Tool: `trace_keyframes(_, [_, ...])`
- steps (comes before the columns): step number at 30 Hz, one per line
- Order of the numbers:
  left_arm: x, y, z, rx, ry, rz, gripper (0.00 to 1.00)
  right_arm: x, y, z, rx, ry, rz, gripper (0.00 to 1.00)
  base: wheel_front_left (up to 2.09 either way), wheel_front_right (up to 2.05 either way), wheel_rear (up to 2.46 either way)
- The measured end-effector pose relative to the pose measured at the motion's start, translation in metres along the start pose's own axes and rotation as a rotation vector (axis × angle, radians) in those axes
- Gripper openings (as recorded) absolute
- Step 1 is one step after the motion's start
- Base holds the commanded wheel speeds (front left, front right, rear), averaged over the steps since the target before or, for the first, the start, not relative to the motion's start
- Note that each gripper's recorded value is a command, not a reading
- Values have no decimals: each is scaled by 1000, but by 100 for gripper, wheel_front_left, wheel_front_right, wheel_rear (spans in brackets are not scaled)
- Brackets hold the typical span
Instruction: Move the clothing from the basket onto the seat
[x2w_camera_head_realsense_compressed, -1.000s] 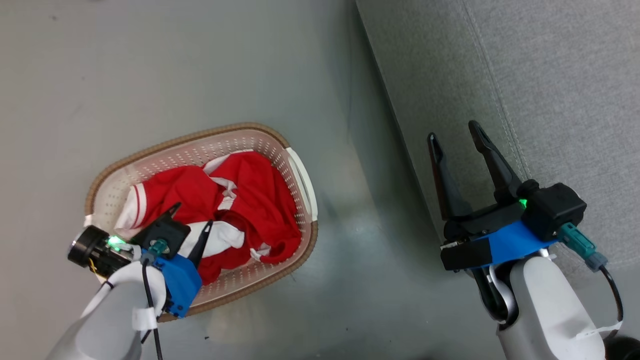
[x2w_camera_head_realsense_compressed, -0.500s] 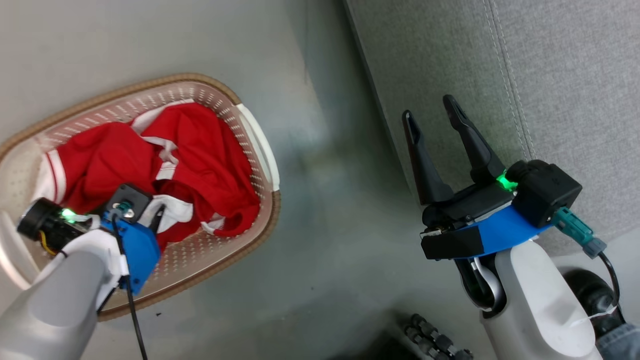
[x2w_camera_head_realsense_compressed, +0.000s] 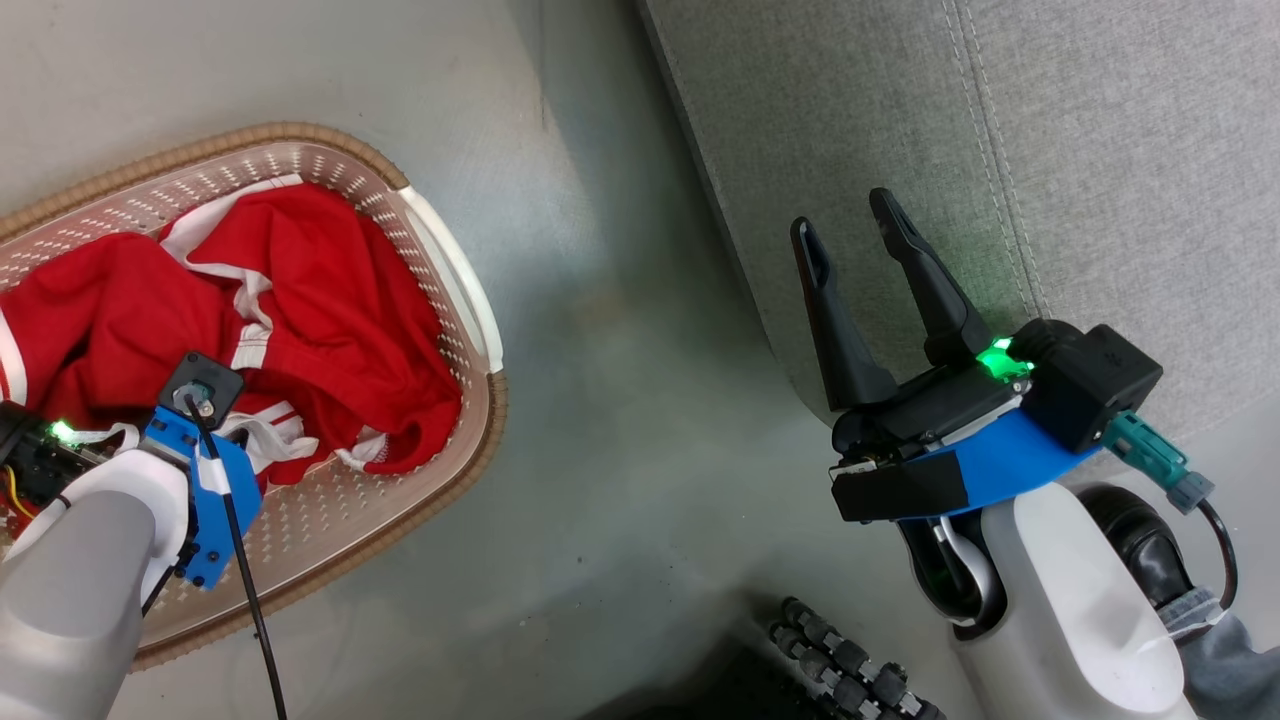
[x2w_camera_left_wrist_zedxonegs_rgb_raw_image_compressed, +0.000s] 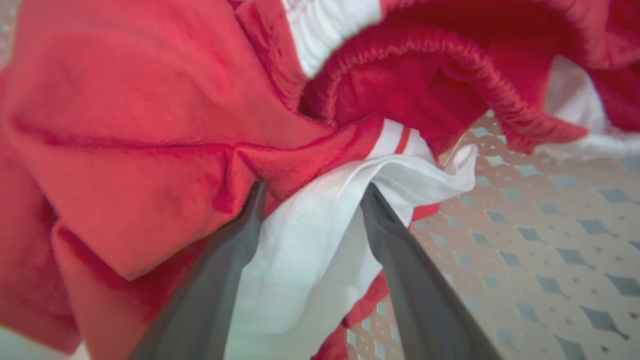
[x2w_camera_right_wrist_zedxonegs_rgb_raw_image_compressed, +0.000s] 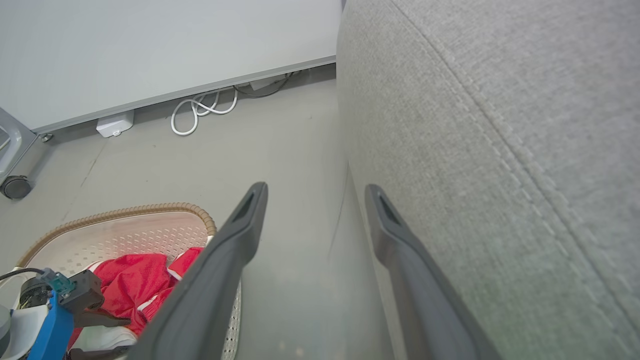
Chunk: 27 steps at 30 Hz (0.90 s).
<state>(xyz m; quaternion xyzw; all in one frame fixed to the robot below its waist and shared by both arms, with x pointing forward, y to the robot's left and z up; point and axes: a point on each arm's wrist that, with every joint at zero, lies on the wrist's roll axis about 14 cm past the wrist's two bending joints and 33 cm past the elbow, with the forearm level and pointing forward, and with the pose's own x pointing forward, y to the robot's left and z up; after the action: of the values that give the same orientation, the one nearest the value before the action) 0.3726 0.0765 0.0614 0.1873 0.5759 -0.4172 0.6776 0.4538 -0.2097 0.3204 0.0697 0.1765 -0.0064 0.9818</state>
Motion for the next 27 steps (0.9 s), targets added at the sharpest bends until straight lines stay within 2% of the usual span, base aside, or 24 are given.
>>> trace_keyframes(1, [0, 1, 0, 1, 5, 4, 43, 0, 0, 0, 1, 0, 0, 100, 0, 0, 0])
trace_keyframes(2, [0, 1, 0, 3, 7, 6, 13, -1, 0, 1, 2, -1, -1, 100, 0, 0, 0])
trace_keyframes(3, [0, 1, 1, 5, 7, 7, 0, -1, 0, 1, 1, -2, -1, 100, 0, 0, 0])
trace_keyframes(18, [-16, -14, 14, -36, -30, -10, 0, -2, 6, 14, -4, -33, 16, 100, 0, 0, 0])
trace_keyframes(27, [-52, -34, 34, -75, -124, 4, 0, -12, 15, 46, -46, -106, 39, 100, 0, 0, 0])
